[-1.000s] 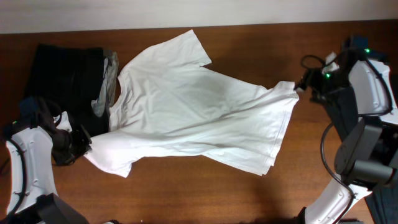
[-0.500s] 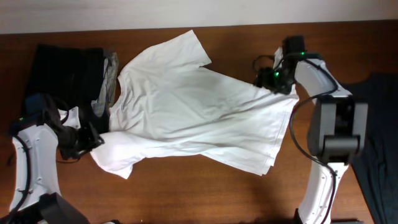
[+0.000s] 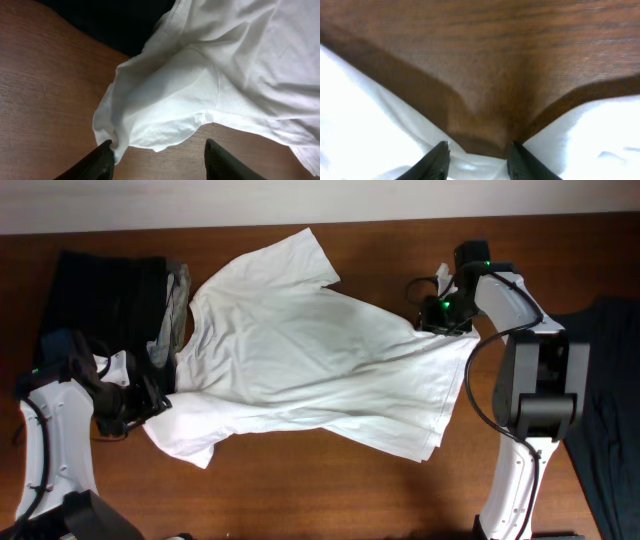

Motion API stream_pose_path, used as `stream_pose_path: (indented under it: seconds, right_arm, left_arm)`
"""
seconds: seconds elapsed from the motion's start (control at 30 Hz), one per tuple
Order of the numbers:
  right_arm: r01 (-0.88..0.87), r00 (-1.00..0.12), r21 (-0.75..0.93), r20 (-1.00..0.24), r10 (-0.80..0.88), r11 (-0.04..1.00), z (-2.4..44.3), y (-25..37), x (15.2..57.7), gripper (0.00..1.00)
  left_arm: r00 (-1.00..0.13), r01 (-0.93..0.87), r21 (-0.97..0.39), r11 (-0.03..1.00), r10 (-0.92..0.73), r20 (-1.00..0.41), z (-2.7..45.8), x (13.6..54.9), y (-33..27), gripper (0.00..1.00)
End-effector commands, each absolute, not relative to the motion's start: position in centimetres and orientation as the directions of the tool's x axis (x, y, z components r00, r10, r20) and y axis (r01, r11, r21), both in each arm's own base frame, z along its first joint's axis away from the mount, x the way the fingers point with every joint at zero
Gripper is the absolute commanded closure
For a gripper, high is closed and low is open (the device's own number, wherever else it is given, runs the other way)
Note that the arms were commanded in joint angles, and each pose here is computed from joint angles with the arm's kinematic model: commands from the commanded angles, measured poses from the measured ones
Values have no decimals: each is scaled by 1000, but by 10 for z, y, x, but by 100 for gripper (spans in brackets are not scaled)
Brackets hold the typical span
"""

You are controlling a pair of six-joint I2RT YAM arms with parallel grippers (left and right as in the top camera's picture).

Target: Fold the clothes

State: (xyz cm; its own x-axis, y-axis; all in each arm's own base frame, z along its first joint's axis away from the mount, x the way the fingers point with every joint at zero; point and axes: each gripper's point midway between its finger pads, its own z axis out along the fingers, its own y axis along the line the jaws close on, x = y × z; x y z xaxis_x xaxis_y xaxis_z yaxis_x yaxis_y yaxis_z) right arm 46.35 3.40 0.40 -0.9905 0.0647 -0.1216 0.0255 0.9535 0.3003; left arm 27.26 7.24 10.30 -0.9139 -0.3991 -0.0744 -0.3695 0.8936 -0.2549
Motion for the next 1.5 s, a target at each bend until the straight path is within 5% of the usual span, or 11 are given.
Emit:
stream_pose_path:
  seconds: [0.0,0.1,0.33,0.37,0.47,0.67,0.97,1.3,1.33,1.4,1.47]
  right_arm:
    - [-32,-999,298,-11,-30,954,-38,40,434,75]
    - [-45,-997,293,-76,-24,955,-37,38,451,96]
    - [27,-939,342,-313,141,939,20,15,531,96]
    - [-15,-940,357,-323,108,934,26,18,532,93]
    - [-137,-950,402,-313,-5,905,31,36,519,42]
    - [-276,-952,410,-243,-188,869,13,65,483,18]
    - [-220,-970,280,-169,-177,935,-4,49,476,96]
    - [-38,-789,190,-609,87,981,100,-1,608,96]
    - [-41,-776,190,-625,89,981,106,-1,612,94]
    - [-6,-772,207,-623,127,978,110,-4,614,37]
    - [56,-791,240,-581,190,969,112,-14,605,21]
  left_arm:
    - [-916,-347,-267,899,-386,-108,108,280,72,41]
    - [-916,-346,-267,899,-386,-111,108,281,73,41]
    - [-912,-331,-291,898,-384,-146,110,290,72,41]
    - [-911,-330,-291,898,-384,-149,110,291,72,41]
    - [-910,-328,-290,899,-383,-158,110,293,73,41]
    - [-909,-327,-290,900,-383,-162,111,294,73,40]
    - [-909,-326,-290,900,-383,-165,111,294,74,40]
    - [-906,-251,-436,864,-368,-207,123,312,49,30]
    - [-910,-239,-439,866,-358,-210,123,313,45,29]
    - [-920,-197,-444,874,-321,-224,124,318,33,29]
    - [-932,-135,-437,889,-264,-249,125,323,19,29]
